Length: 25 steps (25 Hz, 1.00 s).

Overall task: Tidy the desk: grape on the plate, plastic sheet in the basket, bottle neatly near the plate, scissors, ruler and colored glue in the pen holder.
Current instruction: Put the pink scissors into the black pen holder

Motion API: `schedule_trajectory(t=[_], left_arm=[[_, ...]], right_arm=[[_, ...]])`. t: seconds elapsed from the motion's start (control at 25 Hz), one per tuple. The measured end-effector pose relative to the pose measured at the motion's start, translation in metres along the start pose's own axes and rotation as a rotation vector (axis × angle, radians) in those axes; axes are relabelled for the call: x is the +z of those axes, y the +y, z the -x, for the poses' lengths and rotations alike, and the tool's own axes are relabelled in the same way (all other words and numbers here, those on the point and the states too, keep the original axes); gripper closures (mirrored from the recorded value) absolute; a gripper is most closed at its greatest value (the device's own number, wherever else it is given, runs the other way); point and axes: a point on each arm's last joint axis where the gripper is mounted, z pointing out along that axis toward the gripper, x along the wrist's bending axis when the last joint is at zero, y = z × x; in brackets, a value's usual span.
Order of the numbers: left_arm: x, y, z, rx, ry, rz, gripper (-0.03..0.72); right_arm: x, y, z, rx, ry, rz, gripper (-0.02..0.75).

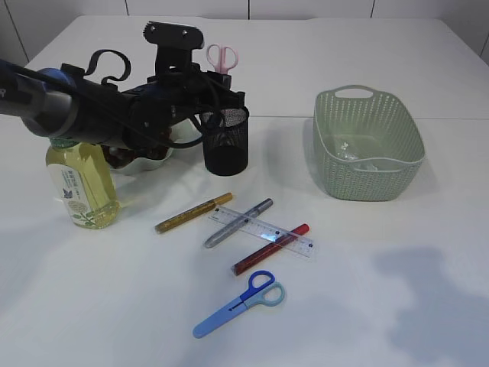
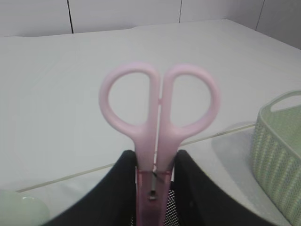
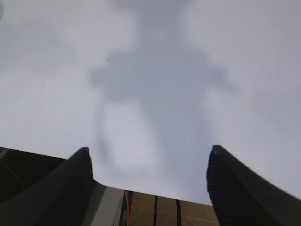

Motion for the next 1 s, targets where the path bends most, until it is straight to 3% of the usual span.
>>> schedule_trajectory(t=[1.0], left_arm=[[0.0013,-0.0013,0.0008,-0.022,-0.004,-0.055,0.458]], right_arm=[[0.0000,0.0018,-0.0005,0.000,0.005,0.020,0.155]])
